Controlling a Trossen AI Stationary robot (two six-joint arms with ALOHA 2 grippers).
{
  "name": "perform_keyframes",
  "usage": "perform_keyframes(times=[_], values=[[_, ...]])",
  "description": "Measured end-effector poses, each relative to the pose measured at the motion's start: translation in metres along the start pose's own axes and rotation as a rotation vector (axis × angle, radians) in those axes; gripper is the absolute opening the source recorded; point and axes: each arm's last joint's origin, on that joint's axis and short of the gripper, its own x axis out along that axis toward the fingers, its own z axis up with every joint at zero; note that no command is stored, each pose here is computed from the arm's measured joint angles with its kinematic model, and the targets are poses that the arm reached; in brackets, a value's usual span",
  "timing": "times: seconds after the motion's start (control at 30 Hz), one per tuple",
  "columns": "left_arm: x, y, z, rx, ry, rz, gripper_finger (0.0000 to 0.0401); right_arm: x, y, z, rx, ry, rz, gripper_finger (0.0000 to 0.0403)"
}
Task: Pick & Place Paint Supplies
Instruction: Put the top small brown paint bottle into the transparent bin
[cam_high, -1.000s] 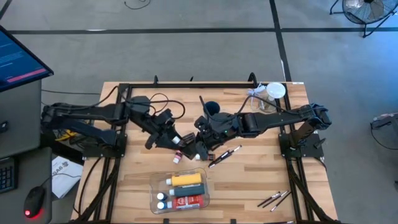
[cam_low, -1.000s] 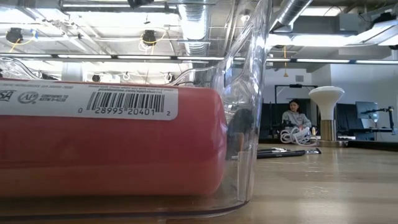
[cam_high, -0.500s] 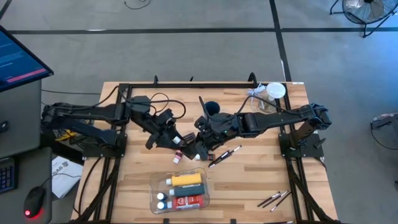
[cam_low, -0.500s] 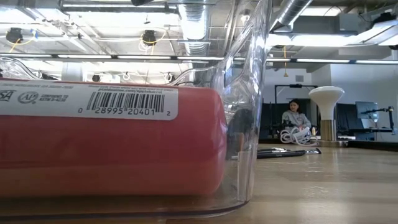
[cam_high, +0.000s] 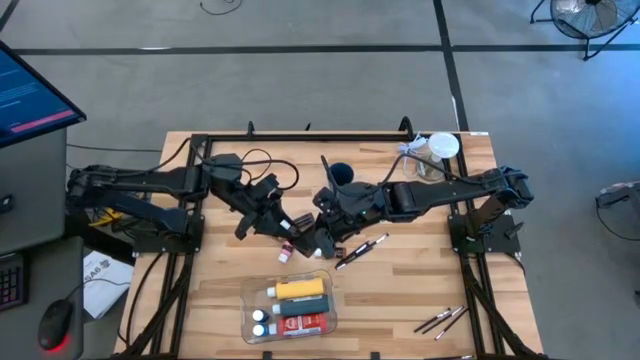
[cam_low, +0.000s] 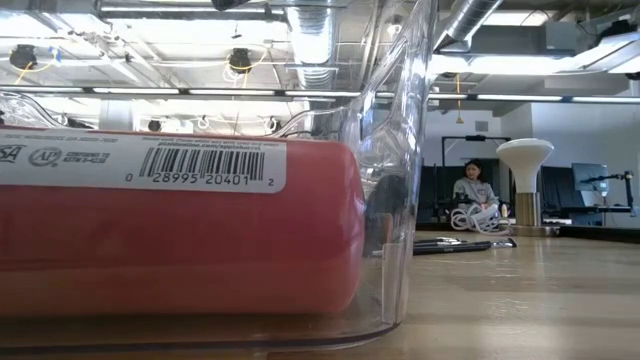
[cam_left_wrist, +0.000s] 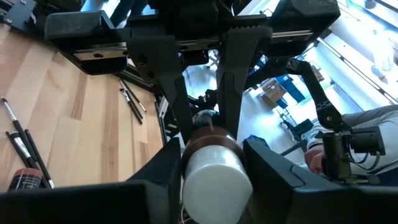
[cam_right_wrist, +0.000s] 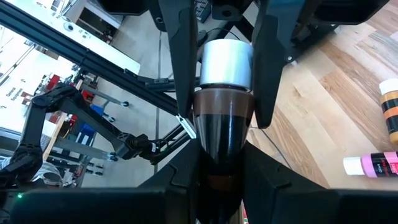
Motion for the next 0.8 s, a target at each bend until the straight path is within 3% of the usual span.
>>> perform_keyframes(times=[0.27,0.5,0.8], values=[[0.000,-0.001,0.000,-0.007,-0.001,-0.004,0.0091,0.000,0.001,0.001,-0.009,-0.010,0.006,0.0085],[-0.010,-0.009,0.000,-0.005,-0.016,-0.005,0.0089,0.000,0.004,0.004,-0.012,-0.048,0.036,0.0140],[-0.028,-0.010,-0.015,-0.063,0.031,0.192,0.0088,-0.001,0.006,0.006,-0.015,-0.066,0.056,0.0215]])
